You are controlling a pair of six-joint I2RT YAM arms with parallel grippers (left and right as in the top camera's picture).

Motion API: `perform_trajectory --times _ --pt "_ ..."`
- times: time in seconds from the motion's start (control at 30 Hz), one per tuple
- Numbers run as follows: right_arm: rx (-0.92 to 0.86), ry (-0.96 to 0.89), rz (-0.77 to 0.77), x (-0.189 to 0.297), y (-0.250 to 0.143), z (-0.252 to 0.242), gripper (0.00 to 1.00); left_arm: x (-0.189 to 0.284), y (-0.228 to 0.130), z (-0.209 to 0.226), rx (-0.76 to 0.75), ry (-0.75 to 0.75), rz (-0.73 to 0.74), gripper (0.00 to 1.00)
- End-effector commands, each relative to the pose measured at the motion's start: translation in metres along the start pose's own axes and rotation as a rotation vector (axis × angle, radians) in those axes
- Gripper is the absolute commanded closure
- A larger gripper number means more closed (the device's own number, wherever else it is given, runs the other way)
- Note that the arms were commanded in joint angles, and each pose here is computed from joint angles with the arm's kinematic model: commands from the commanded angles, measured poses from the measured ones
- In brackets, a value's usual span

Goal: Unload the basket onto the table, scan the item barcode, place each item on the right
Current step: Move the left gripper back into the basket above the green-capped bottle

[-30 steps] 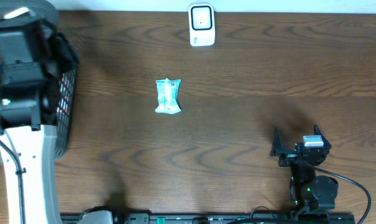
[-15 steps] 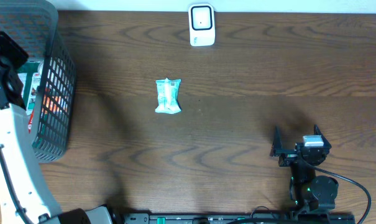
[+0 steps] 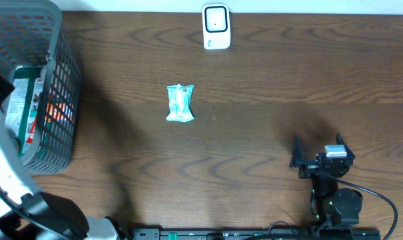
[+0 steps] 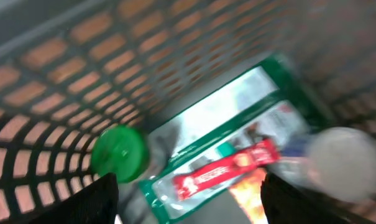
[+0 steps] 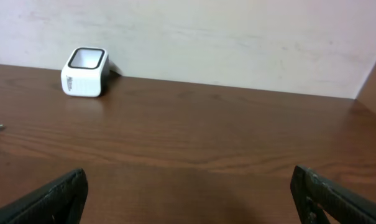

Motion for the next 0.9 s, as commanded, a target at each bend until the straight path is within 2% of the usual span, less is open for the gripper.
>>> perform_trajectory --times 0.0,0.33,0.73,0.87 --pt "0.010 0.009 0.003 0.000 -0.001 0.002 0.01 -0.027 -0.002 0.023 0.080 0.089 0.061 0.27" --pt "0.010 0.009 0.003 0.000 -0.001 0.002 0.01 -0.070 -0.013 0.064 0.129 0.212 0.177 0.23" --pt "0.010 0.009 0.004 0.000 -0.001 0.002 0.01 -0.111 -0.039 0.069 0.106 0.262 0.273 0.21" --pt "0.010 0.009 0.004 0.000 -0.001 0.002 0.01 -0.121 -0.044 0.071 0.102 0.273 0.295 0.14"
Point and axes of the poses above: each gripper's point midway between its finger pads, its own x axis back along the fingers, its own z axis along the line the jaws close on, y = z × x, the point moved 4 cm from there along x, back along the fingers, and after that the axes turned 11 degrees about x, right-handed, at the moved point
